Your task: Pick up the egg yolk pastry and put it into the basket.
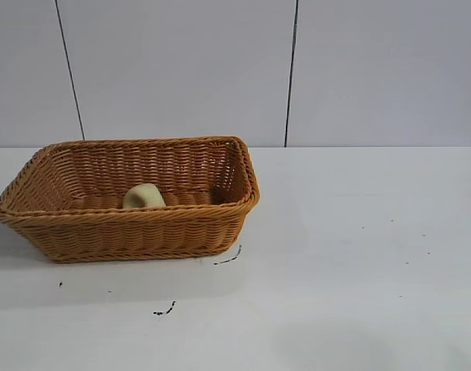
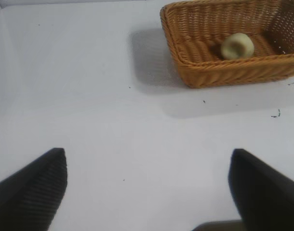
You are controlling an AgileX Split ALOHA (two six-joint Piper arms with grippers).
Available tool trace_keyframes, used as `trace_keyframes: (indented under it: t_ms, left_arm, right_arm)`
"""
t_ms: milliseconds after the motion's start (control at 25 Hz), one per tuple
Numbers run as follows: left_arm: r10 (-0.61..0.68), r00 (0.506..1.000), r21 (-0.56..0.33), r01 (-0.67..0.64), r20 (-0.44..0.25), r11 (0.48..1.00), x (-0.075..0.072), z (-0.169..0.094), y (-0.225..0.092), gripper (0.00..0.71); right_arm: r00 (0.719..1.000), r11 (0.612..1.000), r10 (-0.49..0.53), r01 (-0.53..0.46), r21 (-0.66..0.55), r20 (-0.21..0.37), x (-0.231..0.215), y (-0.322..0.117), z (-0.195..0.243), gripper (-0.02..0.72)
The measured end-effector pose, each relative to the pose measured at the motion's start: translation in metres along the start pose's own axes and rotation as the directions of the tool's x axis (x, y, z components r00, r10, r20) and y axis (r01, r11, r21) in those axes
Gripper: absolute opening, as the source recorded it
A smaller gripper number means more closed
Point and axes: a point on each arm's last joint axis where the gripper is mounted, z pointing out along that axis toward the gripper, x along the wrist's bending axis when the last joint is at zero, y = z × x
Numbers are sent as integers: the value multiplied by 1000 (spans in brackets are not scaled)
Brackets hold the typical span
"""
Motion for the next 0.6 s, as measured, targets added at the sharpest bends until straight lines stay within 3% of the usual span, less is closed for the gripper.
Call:
trace_keyframes:
  t_ms: [240,600]
  left_arm:
    - [0,1000,0,0,0,1000,0,0,0,693]
    - [0,1000,0,0,0,1000,0,0,0,693]
  right_arm:
    - [999,1000,26,-26,-11,42,-4,0,-1,676]
    - [999,999,31,-30,-10,37,-3,0,-1,676]
